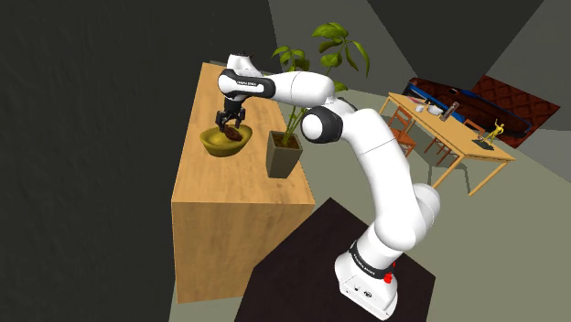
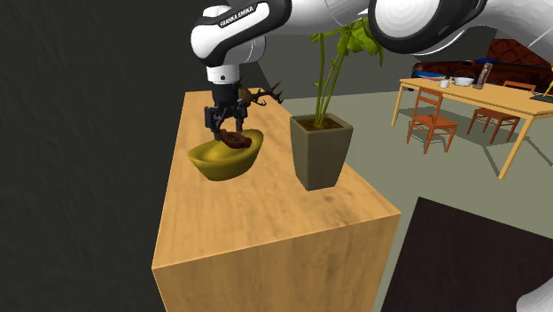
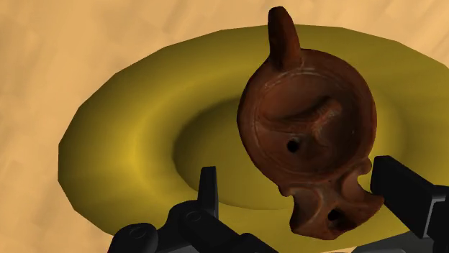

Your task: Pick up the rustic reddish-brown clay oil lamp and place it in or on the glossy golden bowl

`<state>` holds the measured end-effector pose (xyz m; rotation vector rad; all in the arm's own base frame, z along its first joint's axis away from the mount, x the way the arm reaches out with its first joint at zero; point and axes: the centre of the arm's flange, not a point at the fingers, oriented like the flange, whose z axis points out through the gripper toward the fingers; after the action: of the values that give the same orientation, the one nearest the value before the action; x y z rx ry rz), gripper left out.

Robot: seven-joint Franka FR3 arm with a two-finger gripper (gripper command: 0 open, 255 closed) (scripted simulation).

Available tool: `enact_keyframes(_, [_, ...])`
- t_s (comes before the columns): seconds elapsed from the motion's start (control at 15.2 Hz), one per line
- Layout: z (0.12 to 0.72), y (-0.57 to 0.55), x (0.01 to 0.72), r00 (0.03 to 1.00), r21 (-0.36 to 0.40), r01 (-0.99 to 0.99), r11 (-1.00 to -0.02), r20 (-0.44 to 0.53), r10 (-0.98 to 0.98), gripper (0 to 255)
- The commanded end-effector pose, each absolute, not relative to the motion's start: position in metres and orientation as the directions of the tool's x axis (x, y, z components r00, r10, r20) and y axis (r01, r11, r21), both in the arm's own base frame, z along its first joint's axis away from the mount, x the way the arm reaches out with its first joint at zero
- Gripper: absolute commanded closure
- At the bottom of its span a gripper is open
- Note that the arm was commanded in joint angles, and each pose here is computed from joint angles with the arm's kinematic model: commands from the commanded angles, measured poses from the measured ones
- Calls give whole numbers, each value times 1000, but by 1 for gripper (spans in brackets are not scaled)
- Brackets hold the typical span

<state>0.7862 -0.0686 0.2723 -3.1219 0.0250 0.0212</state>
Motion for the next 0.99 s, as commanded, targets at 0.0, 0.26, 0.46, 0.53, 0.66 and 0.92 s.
enact_keyframes(0.0, [272, -69, 786, 1000, -19, -16, -1000, -14, -16, 0])
enact_keyframes(0.26, [299, -69, 787, 1000, -19, -16, -1000, -14, -16, 0])
enact_keyframes(0.46, [322, -70, 787, 1000, -19, -16, -1000, -14, -16, 0])
enact_keyframes(0.53, [322, -70, 787, 1000, -19, -16, -1000, -14, -16, 0])
enact_keyframes(0.66, [322, -70, 787, 1000, -19, -16, -1000, -14, -16, 0])
enact_keyframes(0.92, [322, -70, 787, 1000, -19, -16, -1000, -14, -16, 0])
